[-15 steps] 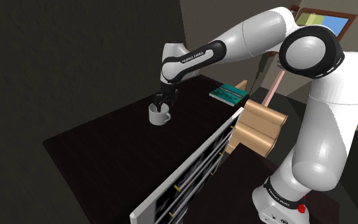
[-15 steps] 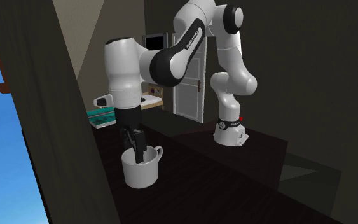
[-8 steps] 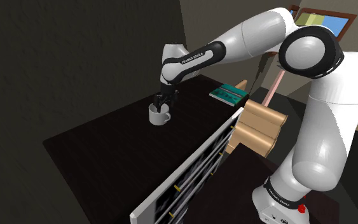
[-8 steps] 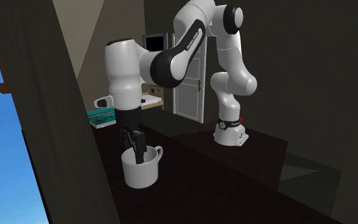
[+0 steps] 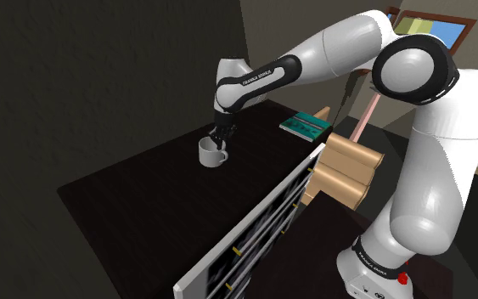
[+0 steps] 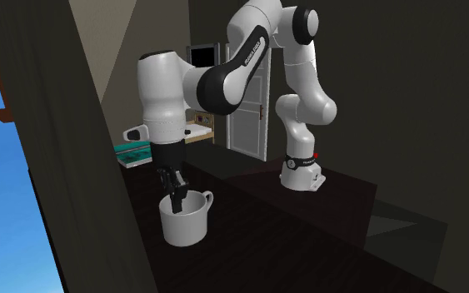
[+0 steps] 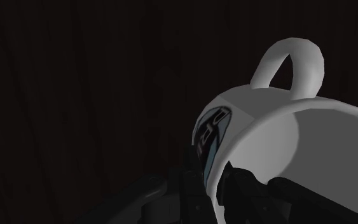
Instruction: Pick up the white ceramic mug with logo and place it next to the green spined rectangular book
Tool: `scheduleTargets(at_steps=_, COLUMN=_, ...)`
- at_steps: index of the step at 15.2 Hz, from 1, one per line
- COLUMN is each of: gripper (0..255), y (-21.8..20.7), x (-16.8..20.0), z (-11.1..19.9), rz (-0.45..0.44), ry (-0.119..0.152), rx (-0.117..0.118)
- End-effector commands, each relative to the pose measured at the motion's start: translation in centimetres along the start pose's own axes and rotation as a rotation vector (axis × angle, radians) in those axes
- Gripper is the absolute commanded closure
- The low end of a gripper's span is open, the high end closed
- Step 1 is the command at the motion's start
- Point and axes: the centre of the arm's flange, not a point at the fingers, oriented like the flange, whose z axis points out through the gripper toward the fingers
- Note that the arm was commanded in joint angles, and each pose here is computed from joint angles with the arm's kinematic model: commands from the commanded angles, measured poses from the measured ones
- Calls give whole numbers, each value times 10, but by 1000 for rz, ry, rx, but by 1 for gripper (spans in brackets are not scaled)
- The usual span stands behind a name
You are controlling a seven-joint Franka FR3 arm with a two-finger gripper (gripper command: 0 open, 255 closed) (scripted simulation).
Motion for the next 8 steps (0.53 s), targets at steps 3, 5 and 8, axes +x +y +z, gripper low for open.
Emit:
scheduleTargets(at_steps=3, gripper=255, y=0, x=0, z=-5, rz=0, ry=0, rx=0)
scheduleTargets(at_steps=5, gripper=255, y=-1, x=0, z=-16, rz=0, ry=0, rx=0)
scheduleTargets(at_steps=8, gripper=255, y=-2, x=0, z=-32, rz=0, ry=0, rx=0)
